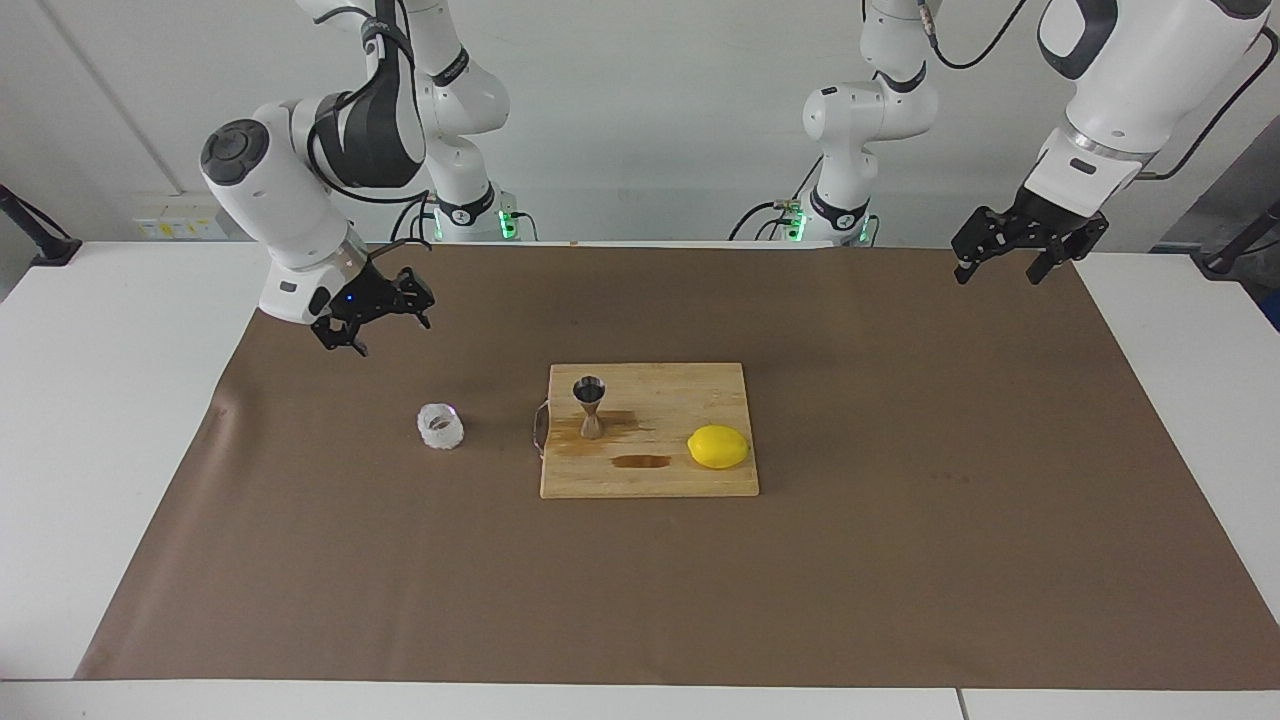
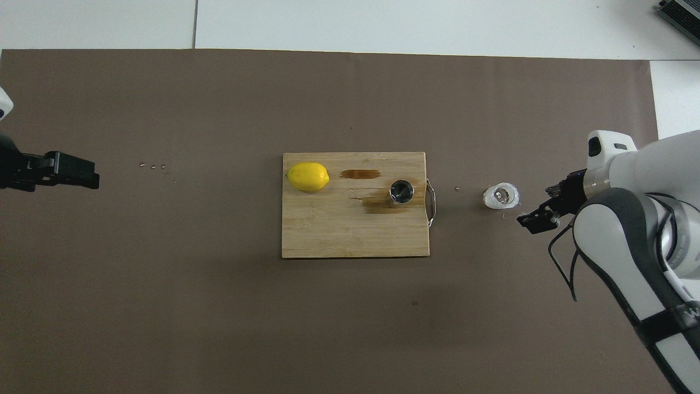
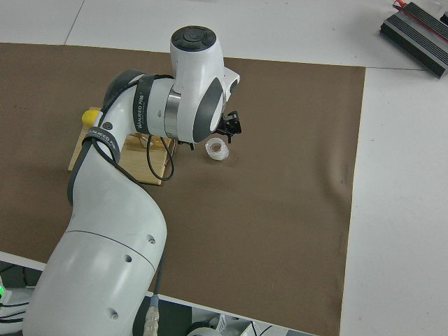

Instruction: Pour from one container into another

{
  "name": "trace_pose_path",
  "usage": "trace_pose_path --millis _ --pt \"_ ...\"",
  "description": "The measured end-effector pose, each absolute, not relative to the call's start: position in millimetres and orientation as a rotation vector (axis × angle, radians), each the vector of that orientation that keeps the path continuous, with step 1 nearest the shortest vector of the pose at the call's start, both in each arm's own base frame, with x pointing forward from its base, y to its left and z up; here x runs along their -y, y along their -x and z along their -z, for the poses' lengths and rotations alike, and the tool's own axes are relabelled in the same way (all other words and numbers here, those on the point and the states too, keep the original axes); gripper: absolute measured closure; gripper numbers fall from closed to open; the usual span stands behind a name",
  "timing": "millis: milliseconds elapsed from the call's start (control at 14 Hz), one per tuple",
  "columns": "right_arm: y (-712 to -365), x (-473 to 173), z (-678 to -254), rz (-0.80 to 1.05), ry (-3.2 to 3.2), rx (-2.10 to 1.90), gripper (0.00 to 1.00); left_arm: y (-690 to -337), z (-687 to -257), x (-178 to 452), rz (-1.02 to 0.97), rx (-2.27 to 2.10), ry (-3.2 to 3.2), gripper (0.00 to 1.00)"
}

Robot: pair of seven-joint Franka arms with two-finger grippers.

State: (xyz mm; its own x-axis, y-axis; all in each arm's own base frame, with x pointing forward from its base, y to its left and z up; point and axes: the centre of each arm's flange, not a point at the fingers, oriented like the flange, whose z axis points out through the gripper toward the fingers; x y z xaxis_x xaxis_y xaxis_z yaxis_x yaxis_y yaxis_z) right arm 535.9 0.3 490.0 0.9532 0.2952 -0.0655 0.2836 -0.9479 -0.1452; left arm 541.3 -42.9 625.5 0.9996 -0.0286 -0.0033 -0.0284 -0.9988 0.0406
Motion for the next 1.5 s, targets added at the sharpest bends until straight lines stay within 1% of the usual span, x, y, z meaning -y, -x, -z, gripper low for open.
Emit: trace_pose_path --millis 143,286,643,1500 --pt "-532.9 4.1 -521.8 -0.162 3.019 0.241 0.0 -541.3 -625.5 42.9 0.006 0.044 -3.101 0.0" --pt "-534.9 10.8 -551.8 -0.142 3.065 0.112 0.0 -541.3 -625.5 42.9 0.006 0.044 -3.101 0.0" --pt "-535.9 37.4 -596.0 -0.072 3.115 0.018 0.0 -541.3 -625.5 42.9 0.006 0.044 -3.101 0.0" --pt "-535.2 48.7 -601.6 -0.06 3.116 -0.056 0.0 -541.3 -625.5 42.9 0.006 0.044 -3.101 0.0"
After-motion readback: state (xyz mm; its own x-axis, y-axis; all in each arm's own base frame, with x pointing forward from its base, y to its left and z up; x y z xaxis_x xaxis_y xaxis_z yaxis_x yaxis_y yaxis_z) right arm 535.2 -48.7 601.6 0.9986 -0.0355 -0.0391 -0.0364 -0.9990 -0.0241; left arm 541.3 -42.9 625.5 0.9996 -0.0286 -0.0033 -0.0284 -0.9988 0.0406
